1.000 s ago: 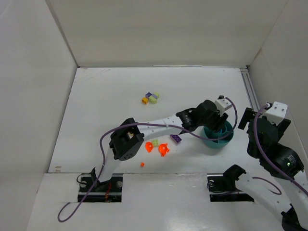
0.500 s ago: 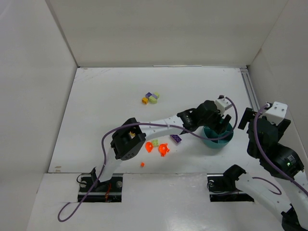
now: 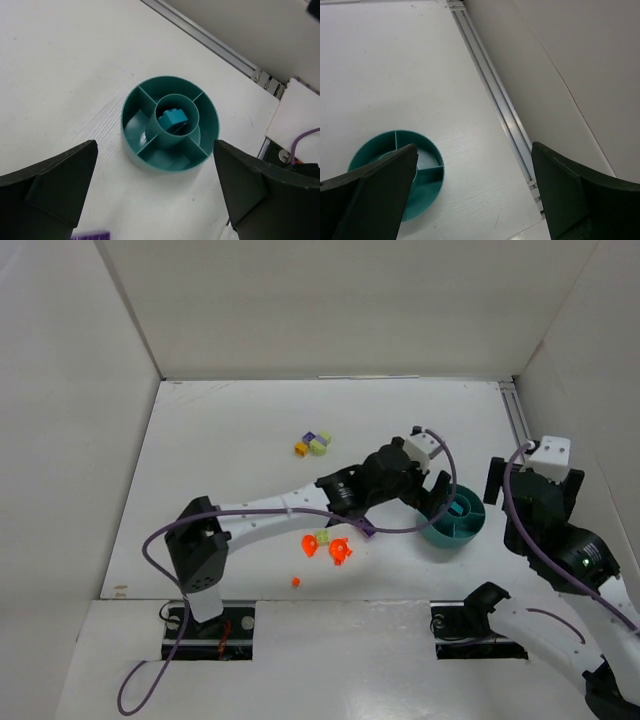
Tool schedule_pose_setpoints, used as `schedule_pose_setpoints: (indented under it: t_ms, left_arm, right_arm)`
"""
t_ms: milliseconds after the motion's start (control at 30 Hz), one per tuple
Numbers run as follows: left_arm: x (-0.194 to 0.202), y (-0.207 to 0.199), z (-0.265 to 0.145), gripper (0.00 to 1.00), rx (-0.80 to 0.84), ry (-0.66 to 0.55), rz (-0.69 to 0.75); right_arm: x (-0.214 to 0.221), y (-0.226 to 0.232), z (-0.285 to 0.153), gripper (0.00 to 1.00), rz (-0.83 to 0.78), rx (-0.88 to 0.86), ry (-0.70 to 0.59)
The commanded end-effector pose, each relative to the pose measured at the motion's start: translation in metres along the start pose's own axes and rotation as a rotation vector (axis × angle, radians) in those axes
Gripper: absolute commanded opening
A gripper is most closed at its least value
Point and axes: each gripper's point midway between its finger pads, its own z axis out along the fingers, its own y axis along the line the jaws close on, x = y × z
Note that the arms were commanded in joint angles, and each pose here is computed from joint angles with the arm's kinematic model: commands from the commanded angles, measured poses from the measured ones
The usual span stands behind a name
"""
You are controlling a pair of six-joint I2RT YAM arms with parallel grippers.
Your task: Sort the legos into containers by color
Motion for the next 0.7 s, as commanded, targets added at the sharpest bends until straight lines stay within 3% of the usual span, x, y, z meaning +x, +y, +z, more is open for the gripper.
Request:
schedule_pose_setpoints:
  t_ms: [0,200,300,367,433,500,667]
  left_arm:
    - [-0.013,0.034,-0.037,1.0,-0.107,-0.05,-0.078]
    - [0.033,0.108,-0.101,1.0,-0.377,-0.009,-0.296]
    - [0.081,0.142,-0.136,1.0,-0.527,0.066,-0.41]
    - [0.112,0.169,-0.157,1.0,-0.645,0.104,-0.571]
    - [0.142,0.181,-0.181,1.0,-0.708,0.161,-0.655]
    - [0.153,0.198,-0.197,1.0,-0.754,0.149,-0.737]
    - [0.152,0.212,-0.224,1.0,-0.781,0.073,-0.797]
  right_arm:
    - [-0.016,0.023,0.005,1.0,-0.097,-0.089,-0.019]
    - [-0.026,0.097,0.018,1.0,-0.274,-0.362,-0.102]
    - [-0.024,0.145,0.017,1.0,-0.387,-0.561,-0.171]
    - [-0.013,0.173,0.019,1.0,-0.475,-0.664,-0.197]
    - [0.001,0.211,0.006,0.99,-0.527,-0.867,-0.239]
    - [0.018,0.245,-0.011,0.96,-0.578,-1.073,-0.269]
    - [0.062,0.301,-0.06,0.84,-0.633,-1.384,-0.305]
